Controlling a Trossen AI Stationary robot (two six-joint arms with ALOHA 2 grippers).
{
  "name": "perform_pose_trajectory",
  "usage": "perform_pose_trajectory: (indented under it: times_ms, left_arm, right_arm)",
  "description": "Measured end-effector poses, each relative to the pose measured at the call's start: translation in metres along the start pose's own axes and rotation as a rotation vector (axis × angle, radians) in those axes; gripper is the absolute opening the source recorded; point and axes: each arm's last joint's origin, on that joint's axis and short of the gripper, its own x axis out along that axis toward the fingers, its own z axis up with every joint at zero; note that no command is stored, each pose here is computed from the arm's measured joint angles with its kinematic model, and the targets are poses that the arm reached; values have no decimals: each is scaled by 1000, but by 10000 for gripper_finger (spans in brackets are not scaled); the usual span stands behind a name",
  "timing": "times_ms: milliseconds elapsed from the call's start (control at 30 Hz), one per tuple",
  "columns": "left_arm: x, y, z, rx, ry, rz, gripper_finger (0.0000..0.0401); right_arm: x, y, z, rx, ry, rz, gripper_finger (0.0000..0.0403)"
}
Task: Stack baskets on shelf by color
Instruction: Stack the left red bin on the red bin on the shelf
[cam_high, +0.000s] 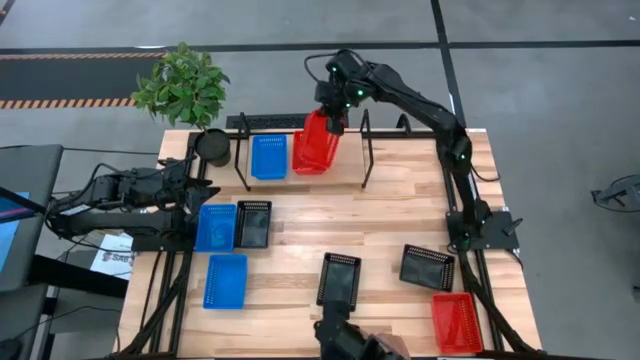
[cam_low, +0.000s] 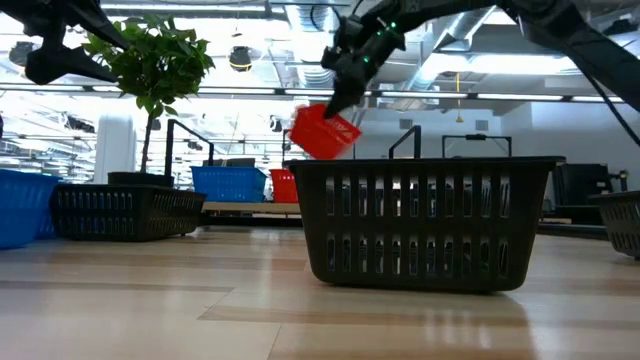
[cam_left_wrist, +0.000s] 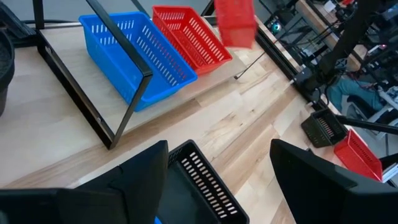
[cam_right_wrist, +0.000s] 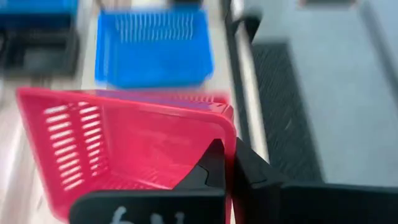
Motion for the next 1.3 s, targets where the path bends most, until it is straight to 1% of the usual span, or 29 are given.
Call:
perform_pose_trajectory:
  times_ms: [33,100,167,233,333,633,800,933,1300]
  left_arm:
    - [0,0,0,0,-1,0,269]
    - [0,0,0,0,-3,2,269]
    - [0,0,0,-1,-6,6,269]
    - [0,0,0,-1,-7,7,269]
    - [0,0,0,-1,-12,11,269]
    - [0,0,0,-1,-12,11,269]
    - [0,0,0,-1,-12,11,269]
    - [0,0,0,-1,-12,11,269]
    - [0,0,0,-1,-12,11,269]
  right_arm:
    - [4,-2,-3,-5,15,7,11]
    - [11,-4,1,-43,-26,-3,12]
    - [11,-5,-3,-41,-13,26,12]
    - [14,-3,1,-74,-42,36,12]
    - [15,-2,-2,-74,-33,58,13]
    - [16,0,1,-88,-46,61,23]
    - [31,1,-1,-87,-31,77,26]
    - [39,1,-3,-89,-9,63,43]
    - [39,-1,0,-93,-39,37,113]
